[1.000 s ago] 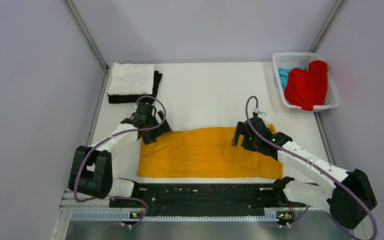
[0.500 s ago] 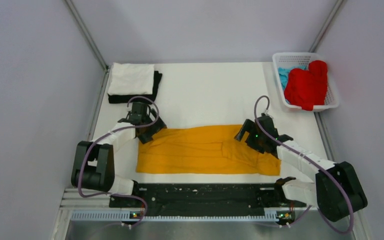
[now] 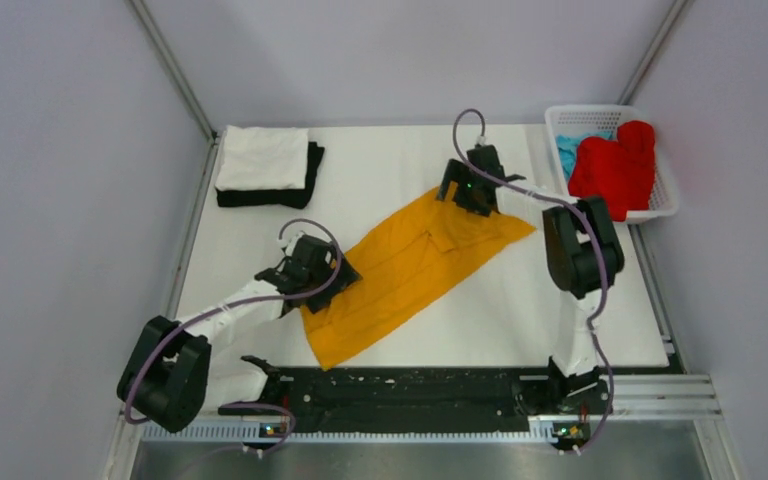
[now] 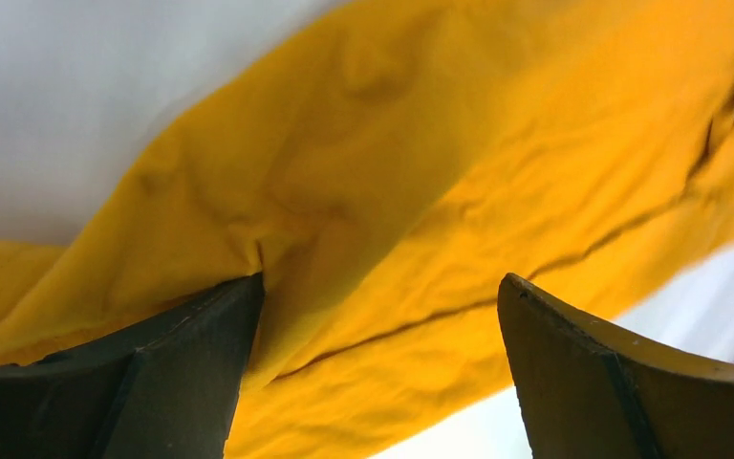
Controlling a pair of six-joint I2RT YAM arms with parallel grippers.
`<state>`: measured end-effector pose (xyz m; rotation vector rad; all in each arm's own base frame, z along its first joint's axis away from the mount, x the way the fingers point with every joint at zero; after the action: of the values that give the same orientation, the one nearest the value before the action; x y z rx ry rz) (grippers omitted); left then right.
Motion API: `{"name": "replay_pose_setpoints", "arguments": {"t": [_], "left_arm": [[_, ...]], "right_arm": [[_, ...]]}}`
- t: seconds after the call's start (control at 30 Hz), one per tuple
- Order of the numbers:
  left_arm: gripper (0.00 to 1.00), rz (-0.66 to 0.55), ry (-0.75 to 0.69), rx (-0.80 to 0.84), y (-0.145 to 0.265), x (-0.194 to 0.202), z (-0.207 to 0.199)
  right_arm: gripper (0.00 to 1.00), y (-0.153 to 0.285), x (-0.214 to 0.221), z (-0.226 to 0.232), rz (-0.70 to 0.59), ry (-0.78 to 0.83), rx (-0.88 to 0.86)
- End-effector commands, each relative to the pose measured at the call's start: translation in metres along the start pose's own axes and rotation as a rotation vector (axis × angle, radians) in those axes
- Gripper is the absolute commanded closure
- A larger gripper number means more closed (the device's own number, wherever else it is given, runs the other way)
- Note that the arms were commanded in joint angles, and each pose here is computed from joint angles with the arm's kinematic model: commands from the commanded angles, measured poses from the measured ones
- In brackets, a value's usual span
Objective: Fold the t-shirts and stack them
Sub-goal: Rotate the tshirt 90 degrees
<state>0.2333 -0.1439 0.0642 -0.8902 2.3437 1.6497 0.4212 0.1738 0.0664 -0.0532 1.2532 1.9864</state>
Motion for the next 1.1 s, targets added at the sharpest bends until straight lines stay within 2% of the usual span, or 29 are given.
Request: {"name": "replay_pose_setpoints", "arguments": {"t": [0.0, 0.13, 0.27, 0.37, 0.47, 0.57, 0.7, 0.8, 0.87, 1.0, 1.07], "left_arm": [[0.01, 0.074, 0.148, -0.012, -0.001, 0.048, -0.007], [0.01, 0.088, 0.189, 0.035, 0.003, 0.075, -0.026], [0.01, 0.091, 0.090, 0.135, 0.015, 0.098, -0.065], [0.01, 0.125, 0.009, 0.147, 0.014, 0.119, -0.080], [0.01, 0.171, -0.032, 0.144, 0.005, 0.134, -0.088], [0.01, 0.176, -0.068, 0.178, 0.004, 0.140, -0.103], [0.01, 0.104, -0.143, 0.204, 0.019, 0.126, -0.125], [0.01, 0.035, -0.211, 0.223, 0.042, 0.112, -0.138], [0.01, -0.016, -0.244, 0.197, 0.055, 0.102, -0.132], [0.01, -0.124, -0.291, 0.036, 0.078, 0.076, -0.086], [0.01, -0.178, -0.318, -0.069, 0.083, 0.066, -0.053]], "right_arm": [[0.02, -0.067, -0.010, 0.020, 0.091, 0.115, -0.023], [0.03, -0.110, -0.014, 0.069, 0.182, 0.144, -0.160], [0.03, -0.140, -0.015, 0.124, 0.190, 0.194, -0.281], [0.03, -0.151, -0.021, 0.160, 0.130, 0.199, -0.396], [0.03, -0.157, -0.020, 0.178, 0.086, 0.189, -0.505], [0.02, -0.153, -0.032, 0.192, 0.010, 0.211, -0.543], [0.01, -0.126, -0.060, 0.219, -0.086, 0.263, -0.600], [0.01, -0.084, -0.078, 0.237, -0.126, 0.314, -0.613], [0.01, -0.053, -0.090, 0.242, -0.160, 0.340, -0.576], [0.01, 0.007, -0.097, 0.221, -0.215, 0.383, -0.403], [0.01, 0.033, -0.082, 0.194, -0.217, 0.396, -0.310]]}}
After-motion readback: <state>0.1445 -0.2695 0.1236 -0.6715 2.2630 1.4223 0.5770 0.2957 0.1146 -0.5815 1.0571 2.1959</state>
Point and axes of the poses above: each gripper's point midway between its finger pads, its own y axis back along the fingers, its own z axis along the line the jaws close on, x = y × z, the point moved 3 cm from there along y, back along the fingers, and after that the axes turned 15 degrees about -y, right-handed, at the moved point
